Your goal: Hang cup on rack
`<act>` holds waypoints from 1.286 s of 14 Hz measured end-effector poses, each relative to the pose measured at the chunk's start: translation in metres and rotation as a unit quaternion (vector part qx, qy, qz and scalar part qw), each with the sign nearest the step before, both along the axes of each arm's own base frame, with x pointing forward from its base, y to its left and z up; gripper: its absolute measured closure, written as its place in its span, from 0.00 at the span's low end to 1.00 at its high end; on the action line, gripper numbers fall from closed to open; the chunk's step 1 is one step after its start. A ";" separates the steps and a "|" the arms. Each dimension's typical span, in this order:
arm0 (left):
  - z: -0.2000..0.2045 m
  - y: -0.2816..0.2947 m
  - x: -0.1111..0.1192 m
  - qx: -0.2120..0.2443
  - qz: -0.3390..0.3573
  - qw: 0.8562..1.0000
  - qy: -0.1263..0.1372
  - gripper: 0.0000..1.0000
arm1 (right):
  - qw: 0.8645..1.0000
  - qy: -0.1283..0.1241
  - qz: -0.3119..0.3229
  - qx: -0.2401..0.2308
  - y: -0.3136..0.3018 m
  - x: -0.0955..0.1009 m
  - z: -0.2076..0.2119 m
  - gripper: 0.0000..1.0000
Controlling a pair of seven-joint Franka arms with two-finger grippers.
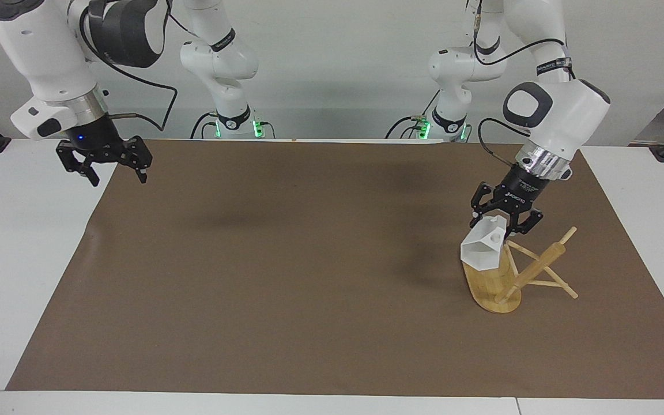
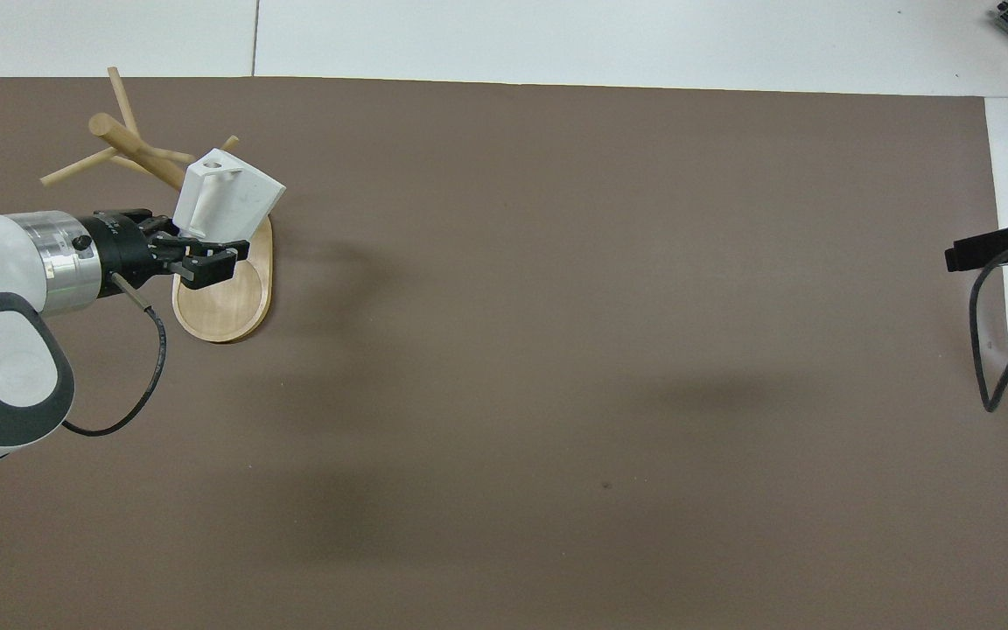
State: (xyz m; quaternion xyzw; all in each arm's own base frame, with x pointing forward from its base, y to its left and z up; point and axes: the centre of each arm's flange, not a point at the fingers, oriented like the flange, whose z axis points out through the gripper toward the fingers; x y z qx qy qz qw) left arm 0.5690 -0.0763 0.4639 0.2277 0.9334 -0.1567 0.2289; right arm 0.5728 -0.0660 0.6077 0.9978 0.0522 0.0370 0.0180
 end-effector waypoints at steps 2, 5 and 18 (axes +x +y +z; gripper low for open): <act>-0.001 0.001 0.001 -0.006 0.016 1.000 0.008 0.28 | 1.000 0.009 -0.002 0.001 0.002 -0.005 0.014 0.00; -0.003 0.003 0.001 -0.016 0.041 0.999 0.019 0.28 | 1.000 0.019 -0.005 0.002 0.001 -0.008 0.019 0.00; 0.004 -0.003 0.006 -0.041 0.092 0.994 0.037 0.28 | 0.998 0.037 -0.054 0.006 -0.005 -0.012 0.008 0.00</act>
